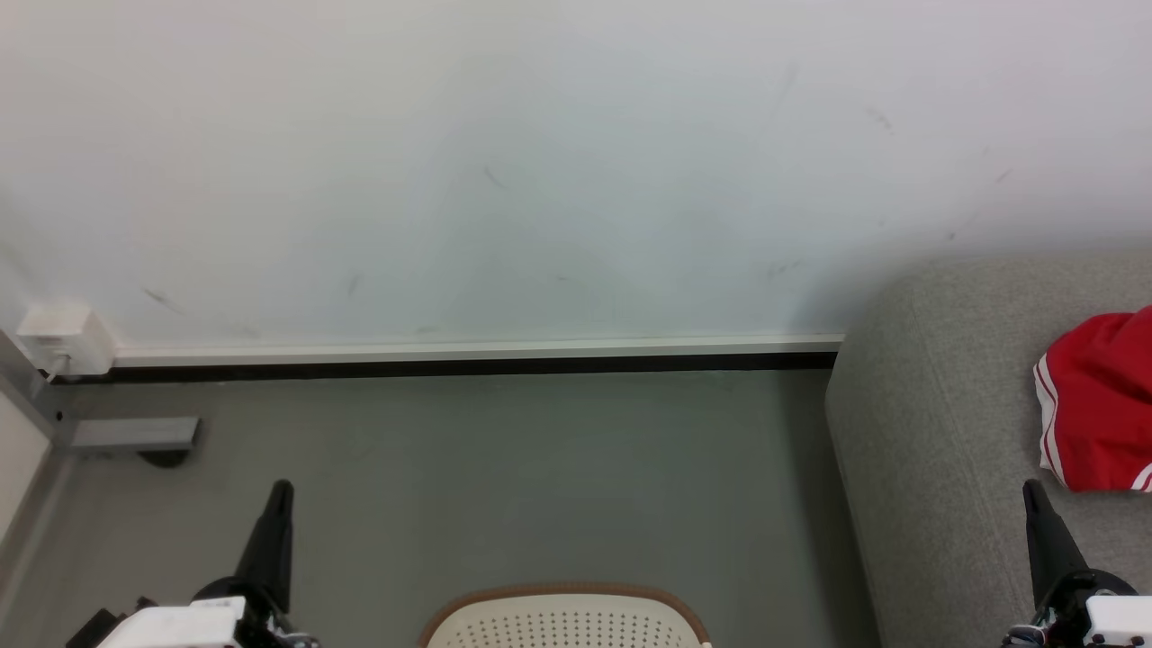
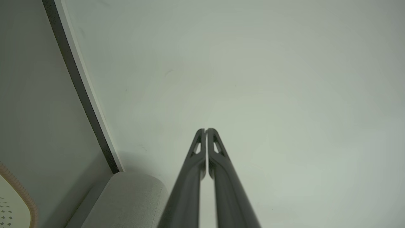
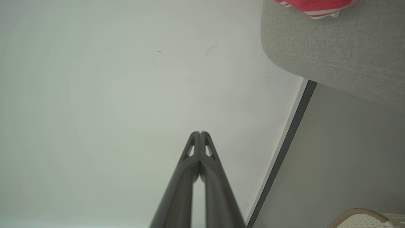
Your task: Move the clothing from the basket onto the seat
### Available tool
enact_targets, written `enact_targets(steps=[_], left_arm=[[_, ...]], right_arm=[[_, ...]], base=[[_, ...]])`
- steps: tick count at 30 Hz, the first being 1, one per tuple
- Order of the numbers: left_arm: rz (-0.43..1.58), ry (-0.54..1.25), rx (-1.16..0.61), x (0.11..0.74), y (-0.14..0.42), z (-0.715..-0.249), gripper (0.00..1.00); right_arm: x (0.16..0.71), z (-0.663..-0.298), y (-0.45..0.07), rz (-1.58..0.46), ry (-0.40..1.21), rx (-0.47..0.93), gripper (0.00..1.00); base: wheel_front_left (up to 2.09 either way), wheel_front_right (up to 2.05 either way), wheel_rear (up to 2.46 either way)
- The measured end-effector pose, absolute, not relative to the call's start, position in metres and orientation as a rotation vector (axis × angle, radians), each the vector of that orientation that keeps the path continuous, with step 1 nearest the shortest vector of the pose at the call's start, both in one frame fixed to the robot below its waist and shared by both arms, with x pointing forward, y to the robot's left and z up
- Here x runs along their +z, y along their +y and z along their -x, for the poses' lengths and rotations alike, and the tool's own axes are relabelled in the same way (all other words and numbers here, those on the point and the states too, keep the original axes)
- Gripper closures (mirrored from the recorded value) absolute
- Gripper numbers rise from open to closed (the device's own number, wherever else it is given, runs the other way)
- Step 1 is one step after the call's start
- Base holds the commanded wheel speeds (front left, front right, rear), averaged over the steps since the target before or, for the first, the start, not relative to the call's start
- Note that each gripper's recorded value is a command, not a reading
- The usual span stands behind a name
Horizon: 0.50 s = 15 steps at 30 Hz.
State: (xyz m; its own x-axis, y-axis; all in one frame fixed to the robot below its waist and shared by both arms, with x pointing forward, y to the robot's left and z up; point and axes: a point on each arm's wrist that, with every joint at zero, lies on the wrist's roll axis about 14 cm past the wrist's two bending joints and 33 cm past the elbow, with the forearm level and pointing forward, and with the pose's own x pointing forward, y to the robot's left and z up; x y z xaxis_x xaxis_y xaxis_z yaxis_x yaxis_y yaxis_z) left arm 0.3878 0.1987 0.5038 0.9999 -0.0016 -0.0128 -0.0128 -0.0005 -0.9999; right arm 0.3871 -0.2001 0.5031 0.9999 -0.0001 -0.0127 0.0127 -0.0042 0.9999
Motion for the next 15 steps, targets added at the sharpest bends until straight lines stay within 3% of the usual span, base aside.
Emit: enact_targets(steps=[15], left_arm=[[1.571,0.011,0.009,0.5038,0.1987,-0.3878,1.0]], right_arm=[[0.5032,-0.3871,-0.2,-1.575,0.01,-0.01,1.0]], base=[[0.0,0.0,0.0]])
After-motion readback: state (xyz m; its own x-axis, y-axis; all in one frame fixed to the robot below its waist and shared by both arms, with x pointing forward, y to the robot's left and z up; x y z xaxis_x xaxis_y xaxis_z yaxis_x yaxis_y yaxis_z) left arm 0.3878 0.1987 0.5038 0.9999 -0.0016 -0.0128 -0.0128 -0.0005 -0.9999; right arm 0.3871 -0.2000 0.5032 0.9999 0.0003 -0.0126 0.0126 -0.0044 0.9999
